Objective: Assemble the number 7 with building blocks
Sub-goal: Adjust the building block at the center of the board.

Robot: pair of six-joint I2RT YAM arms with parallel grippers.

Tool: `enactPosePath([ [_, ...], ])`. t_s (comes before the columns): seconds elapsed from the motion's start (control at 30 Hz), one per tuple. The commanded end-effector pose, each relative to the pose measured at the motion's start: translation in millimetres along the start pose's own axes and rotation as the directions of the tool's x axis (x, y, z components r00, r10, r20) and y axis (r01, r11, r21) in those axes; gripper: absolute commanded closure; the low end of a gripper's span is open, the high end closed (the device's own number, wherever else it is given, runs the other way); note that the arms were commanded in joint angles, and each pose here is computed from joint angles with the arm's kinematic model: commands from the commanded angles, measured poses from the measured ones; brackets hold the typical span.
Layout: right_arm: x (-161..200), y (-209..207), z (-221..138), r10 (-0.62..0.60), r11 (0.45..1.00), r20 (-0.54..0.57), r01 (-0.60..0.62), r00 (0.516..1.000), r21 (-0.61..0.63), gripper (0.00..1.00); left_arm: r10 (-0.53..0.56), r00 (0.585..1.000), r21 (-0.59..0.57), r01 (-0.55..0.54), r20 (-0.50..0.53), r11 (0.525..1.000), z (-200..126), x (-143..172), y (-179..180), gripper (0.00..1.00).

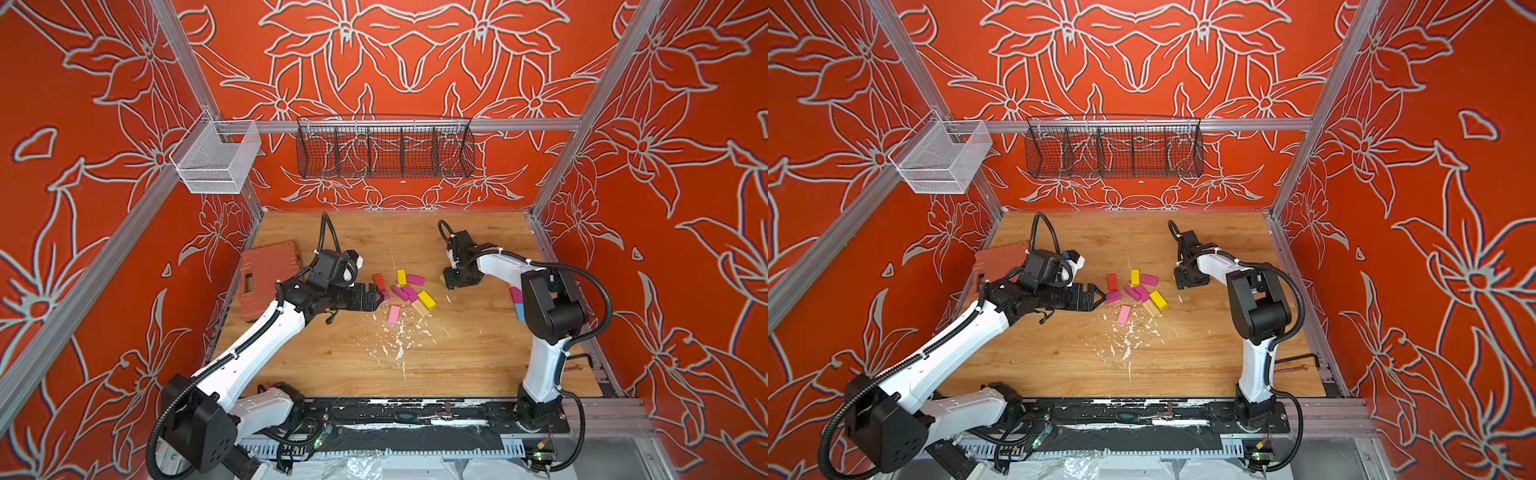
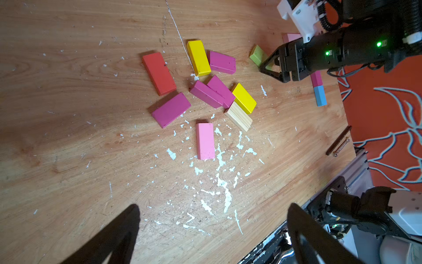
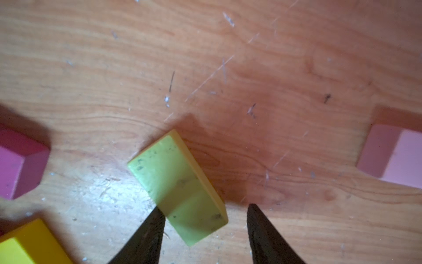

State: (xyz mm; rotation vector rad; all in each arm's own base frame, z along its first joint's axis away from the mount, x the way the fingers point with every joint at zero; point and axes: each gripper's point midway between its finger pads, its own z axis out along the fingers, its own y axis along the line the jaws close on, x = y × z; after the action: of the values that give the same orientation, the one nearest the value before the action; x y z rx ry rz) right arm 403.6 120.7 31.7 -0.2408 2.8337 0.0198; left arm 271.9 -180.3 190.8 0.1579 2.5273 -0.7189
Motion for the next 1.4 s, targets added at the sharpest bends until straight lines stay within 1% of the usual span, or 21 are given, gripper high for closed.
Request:
enactPosePath([
  [0.0, 1, 3, -12, -0.003, 1.000, 0.001, 0.003, 1.000, -0.016, 0.37, 0.031, 0.999, 0.009, -0.032, 0.022, 0.999, -4, -5, -4, 0.02],
  [0.1, 11, 10, -21, 0.057, 0.996, 0.010, -0.056, 0.998, -0.066, 0.35, 0.034, 0.999, 0.013, -0.034, 0.022, 0.999, -3, -6, -5, 0.02],
  [0.27, 37, 18, -24, 0.175, 0.976, -0.009, -0.175, 0.984, -0.131, 0.33, 0.039, 0.999, 0.037, -0.039, 0.010, 0.999, 1, -7, -10, 0.02],
  [0.37, 47, 23, -21, 0.207, 0.964, -0.020, -0.208, 0.978, -0.169, 0.33, 0.036, 0.999, 0.048, -0.036, 0.005, 0.998, 3, -6, -11, 0.02],
  [0.43, 48, 29, -18, 0.217, 0.955, -0.019, -0.216, 0.976, -0.204, 0.34, 0.036, 0.999, 0.054, -0.036, 0.005, 0.998, 3, -5, -11, 0.02],
  [0.57, 38, 36, -17, 0.244, 0.940, 0.009, -0.234, 0.970, -0.250, 0.35, 0.033, 0.999, 0.053, -0.033, 0.007, 0.998, 2, -4, -11, 0.02],
  [0.67, 29, 34, -12, 0.264, 0.938, 0.022, -0.251, 0.964, -0.239, 0.37, 0.033, 0.999, 0.053, -0.034, 0.013, 0.998, 0, -4, -11, 0.02],
  [0.83, 14, 33, -3, 0.278, 0.937, 0.033, -0.263, 0.960, -0.230, 0.38, 0.033, 0.999, 0.047, -0.034, 0.011, 0.998, 0, -3, -10, 0.02],
  [0.93, 4, 31, 0, 0.271, 0.943, 0.040, -0.257, 0.962, -0.211, 0.38, 0.033, 0.999, 0.045, -0.033, 0.008, 0.998, 0, -2, -9, 0.02],
  [1.2, -15, 26, 6, 0.250, 0.956, 0.046, -0.239, 0.967, -0.170, 0.32, 0.036, 0.999, 0.046, -0.036, 0.008, 0.998, 1, -3, -10, 0.02],
  [1.3, -23, 22, 3, 0.226, 0.965, 0.059, -0.216, 0.972, -0.147, 0.31, 0.035, 0.999, 0.047, -0.035, -0.005, 0.998, 2, -3, -10, 0.02],
  [1.37, -32, 17, -6, 0.200, 0.974, 0.081, -0.190, 0.976, -0.119, 0.31, 0.035, 0.999, 0.045, -0.035, -0.004, 0.998, 1, -3, -10, 0.02],
])
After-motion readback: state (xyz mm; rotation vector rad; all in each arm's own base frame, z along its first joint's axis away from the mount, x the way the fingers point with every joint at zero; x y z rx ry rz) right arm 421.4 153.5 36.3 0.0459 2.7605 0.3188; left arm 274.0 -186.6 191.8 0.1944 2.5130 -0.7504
